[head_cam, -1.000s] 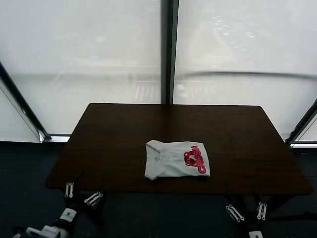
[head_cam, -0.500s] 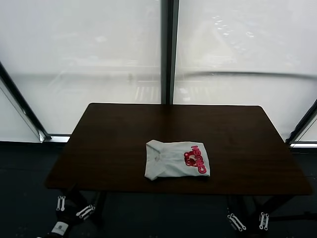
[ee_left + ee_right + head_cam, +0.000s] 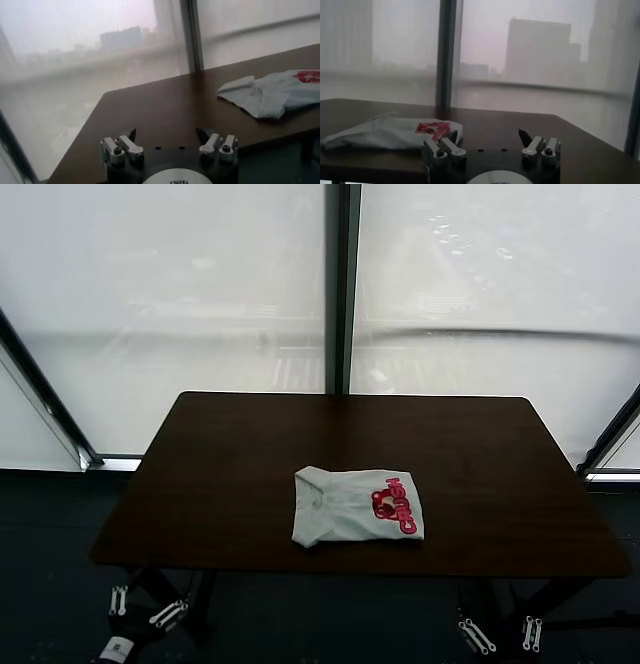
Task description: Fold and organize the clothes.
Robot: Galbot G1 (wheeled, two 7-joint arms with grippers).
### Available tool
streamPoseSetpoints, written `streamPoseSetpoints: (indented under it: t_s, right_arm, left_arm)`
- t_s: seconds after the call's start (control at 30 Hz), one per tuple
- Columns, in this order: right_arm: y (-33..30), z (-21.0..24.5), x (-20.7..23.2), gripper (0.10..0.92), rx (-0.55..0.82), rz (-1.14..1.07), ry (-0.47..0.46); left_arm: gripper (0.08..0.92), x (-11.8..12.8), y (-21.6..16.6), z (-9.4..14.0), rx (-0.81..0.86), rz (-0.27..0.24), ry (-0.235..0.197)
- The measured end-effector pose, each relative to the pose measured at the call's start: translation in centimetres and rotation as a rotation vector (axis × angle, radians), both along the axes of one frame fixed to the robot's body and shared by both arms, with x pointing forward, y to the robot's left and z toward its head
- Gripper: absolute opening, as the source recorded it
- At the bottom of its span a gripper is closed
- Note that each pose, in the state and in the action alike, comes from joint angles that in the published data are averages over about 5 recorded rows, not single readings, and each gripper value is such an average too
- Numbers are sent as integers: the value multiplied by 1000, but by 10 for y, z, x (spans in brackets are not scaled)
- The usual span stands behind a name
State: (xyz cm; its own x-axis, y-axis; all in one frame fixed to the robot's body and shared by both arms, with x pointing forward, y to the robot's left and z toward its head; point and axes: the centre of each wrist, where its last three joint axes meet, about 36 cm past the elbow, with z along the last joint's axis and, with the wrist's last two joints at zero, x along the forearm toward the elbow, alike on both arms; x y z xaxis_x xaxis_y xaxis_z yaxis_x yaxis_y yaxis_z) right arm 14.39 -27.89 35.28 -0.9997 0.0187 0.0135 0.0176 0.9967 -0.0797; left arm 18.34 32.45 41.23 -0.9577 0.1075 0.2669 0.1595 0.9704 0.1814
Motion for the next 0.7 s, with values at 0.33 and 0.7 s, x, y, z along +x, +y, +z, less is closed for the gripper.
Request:
streamPoseSetpoints:
  t_s: [0.33, 0.7]
  right_arm:
    - [-1, 0, -1, 907, -3, 5, 8]
    - [1, -1, -3, 907, 2, 6, 33]
  left_arm:
    - [907, -1, 0, -1, -3, -4, 2]
    - [907, -2, 1, -3, -10, -5, -7]
